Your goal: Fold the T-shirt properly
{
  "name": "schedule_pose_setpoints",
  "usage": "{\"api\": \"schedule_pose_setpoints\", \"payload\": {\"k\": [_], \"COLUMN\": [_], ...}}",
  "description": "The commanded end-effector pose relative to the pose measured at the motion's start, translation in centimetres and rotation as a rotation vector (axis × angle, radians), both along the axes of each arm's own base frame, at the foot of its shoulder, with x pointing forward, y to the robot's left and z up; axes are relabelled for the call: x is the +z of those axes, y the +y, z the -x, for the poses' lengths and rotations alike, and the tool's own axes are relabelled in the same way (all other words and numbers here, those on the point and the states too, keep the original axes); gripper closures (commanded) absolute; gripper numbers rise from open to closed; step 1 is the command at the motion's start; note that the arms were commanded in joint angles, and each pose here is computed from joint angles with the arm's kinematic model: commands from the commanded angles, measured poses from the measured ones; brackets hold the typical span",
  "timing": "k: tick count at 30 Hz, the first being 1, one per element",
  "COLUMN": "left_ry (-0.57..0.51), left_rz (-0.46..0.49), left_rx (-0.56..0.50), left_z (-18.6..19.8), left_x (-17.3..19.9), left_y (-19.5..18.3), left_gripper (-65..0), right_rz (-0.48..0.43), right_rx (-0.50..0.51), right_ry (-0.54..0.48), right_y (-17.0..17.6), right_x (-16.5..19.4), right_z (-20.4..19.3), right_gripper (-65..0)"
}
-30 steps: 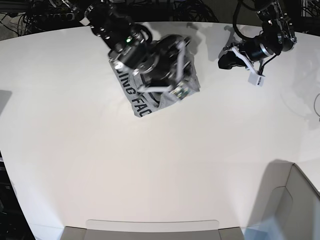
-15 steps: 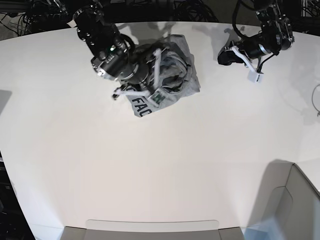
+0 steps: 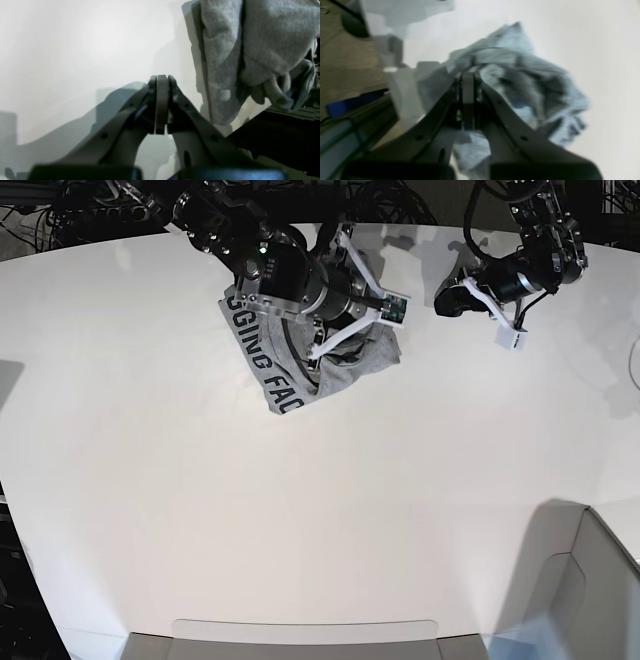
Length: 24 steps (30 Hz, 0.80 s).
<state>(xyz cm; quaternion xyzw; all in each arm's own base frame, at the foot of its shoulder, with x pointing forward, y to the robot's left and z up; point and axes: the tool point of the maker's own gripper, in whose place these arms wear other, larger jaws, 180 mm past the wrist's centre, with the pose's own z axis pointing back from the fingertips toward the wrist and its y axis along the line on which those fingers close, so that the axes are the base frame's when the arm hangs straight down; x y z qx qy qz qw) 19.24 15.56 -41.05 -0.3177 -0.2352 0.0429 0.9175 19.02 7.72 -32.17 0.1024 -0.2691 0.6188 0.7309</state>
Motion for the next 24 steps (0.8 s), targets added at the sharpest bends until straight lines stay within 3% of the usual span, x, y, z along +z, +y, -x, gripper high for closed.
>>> {"api": "schedule_pose_setpoints", "payload": {"k": [1,5,12,17,21,24], "left_ry": [-0.033,-0.033,-0.033,-0.033,-0.033,-0.033], "left_rz": [0.002,0.002,0.002,0.002,0.002,0.002], "left_rx": [0.001,0.001,0.001,0.001,0.001,0.001], "left_z": [-0.6,-0.6,-0.6,-0.6,-0.6,-0.6], "left_x": [0.8,0.8,0.8,0.8,0.8,0.8], "left_y": [0.3,0.3,0.3,0.3,0.3,0.3], "left_gripper": [0.0,0.0,0.0,0.0,0.0,0.0], "right_rz": [-0.027,-0.030,0.004,0.072,0.125,0.153], "right_rx": [-0.065,-0.253,-0.372,-0.369,-0.322,-0.245], "right_ry": [-0.041,-0.024,-0.026,0.032,0.096,0.082], "right_y": [-0.2,-2.5,-6.4,-6.0,-3.2,-0.6], "right_x": [1.2,1.0,0.4,-2.1,-4.2,-4.1], "right_z": [-1.6,-3.9,-5.6,-6.9,-8.1,-8.5], "right_gripper": [0.0,0.0,0.0,0.0,0.0,0.0]}}
